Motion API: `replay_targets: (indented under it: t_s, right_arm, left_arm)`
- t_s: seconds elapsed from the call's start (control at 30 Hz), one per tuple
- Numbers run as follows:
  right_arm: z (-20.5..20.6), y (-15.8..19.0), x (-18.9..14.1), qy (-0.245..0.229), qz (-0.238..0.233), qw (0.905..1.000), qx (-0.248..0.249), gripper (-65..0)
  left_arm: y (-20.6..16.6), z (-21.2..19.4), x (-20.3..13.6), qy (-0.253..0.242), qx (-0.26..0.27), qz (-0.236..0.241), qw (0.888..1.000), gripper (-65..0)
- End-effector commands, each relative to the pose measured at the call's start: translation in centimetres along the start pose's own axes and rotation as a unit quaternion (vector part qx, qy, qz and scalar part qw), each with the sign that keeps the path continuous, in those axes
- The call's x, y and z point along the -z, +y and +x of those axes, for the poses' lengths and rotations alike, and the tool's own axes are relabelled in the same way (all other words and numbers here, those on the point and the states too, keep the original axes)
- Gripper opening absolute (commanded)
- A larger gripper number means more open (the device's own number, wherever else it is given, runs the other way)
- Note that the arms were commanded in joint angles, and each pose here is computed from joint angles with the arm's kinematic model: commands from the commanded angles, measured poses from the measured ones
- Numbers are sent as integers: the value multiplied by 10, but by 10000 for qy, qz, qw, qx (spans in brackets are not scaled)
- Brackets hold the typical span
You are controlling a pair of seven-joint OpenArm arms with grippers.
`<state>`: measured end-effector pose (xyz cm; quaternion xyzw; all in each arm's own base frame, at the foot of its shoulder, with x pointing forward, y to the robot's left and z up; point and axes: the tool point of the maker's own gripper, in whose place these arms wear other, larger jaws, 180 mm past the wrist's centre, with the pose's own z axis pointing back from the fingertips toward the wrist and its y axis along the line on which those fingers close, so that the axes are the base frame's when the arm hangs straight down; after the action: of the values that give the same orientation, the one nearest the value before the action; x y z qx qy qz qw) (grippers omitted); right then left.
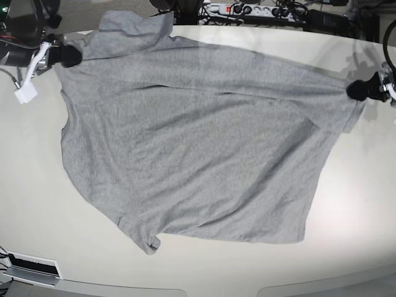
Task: Layout the t-shirt on the table in an organized manner, then fold the t-shirt properly
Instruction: 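Lift the shirt edge with both grippers and fold it over the body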
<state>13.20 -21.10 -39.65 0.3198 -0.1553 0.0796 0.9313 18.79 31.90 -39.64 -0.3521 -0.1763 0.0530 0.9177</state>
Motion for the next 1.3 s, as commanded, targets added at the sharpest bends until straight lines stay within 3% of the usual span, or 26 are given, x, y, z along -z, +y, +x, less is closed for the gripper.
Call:
replay_targets:
  t_s: [0.0, 0.27, 0.57, 0.83, 1.1, 1.27]
  right_arm:
    - [11, 0, -10, -135, -23, 9998, -174, -650]
    - [4, -2, -13, -30, -45, 9999, -148, -650]
    - [-37, 1, -15, 372, -26, 9992, 143, -650]
    - [-41, 27, -25, 563, -57, 9975, -419, -650]
    - [-21, 41, -30, 449, -115, 9943, -962, -650]
    - [8, 38, -30, 150, -191, 9924, -1207, -650]
  left_arm:
    - [-1, 9, -11, -69, 126, 41, 9999, -650]
    - [6, -34, -12, 347, -106, 139, 9992, -650]
    - [-13, -75, -14, 942, 248, 101, 9952, -650]
    - [-39, -95, -22, 1458, 841, 46, 9857, -650]
    - [-34, -76, -38, 1486, 1102, 278, 9823, -650]
    - [-38, -25, -44, 776, 1419, 383, 9861, -650]
